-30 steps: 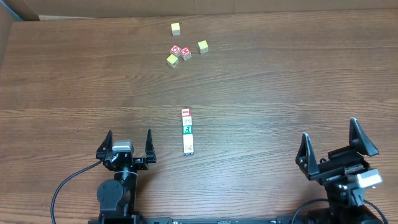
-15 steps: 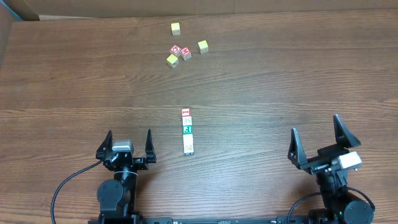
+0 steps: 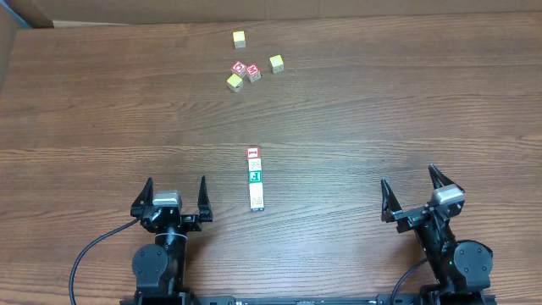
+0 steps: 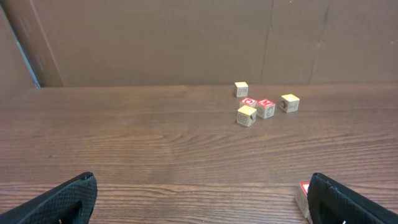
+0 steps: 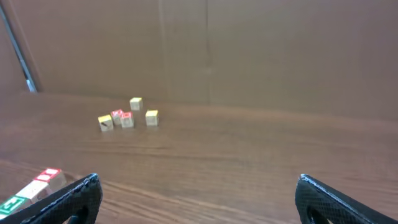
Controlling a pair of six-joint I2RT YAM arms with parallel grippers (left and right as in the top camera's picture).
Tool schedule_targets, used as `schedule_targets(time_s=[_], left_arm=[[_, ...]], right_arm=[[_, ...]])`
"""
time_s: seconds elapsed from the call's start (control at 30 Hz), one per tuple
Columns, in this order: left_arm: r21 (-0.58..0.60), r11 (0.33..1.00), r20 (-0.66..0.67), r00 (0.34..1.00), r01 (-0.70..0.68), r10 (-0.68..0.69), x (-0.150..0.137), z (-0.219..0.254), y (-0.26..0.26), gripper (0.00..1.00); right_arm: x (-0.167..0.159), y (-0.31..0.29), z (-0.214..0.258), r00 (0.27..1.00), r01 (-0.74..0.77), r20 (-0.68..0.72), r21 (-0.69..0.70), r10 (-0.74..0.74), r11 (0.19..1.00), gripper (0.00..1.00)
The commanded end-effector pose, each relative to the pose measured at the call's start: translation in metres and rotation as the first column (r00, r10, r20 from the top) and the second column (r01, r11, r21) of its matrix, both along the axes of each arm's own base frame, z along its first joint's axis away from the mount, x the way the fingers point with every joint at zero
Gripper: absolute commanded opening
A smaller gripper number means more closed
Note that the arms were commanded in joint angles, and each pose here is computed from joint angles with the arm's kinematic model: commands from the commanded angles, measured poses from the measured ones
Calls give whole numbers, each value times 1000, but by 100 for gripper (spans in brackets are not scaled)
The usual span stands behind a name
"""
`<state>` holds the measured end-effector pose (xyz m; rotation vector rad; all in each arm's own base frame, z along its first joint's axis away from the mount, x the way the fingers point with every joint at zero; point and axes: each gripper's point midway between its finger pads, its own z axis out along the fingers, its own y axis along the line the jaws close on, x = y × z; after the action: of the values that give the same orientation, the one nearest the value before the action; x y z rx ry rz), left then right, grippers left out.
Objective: Flip 5 blocks
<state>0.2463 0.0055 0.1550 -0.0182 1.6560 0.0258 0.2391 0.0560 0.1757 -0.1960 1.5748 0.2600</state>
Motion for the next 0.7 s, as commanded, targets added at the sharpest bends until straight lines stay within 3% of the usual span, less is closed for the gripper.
schedule_targets(time_s=[0.0, 0.67], left_arm=[[25, 1000, 9, 1000, 3, -3, 0, 1, 0, 100], [25, 1000, 9, 1000, 3, -3, 0, 1, 0, 100]], right_arm=[[1, -3, -2, 1000, 16, 3, -4, -16, 1000, 100], [3, -13, -4, 997, 76, -2, -6, -76, 997, 100]])
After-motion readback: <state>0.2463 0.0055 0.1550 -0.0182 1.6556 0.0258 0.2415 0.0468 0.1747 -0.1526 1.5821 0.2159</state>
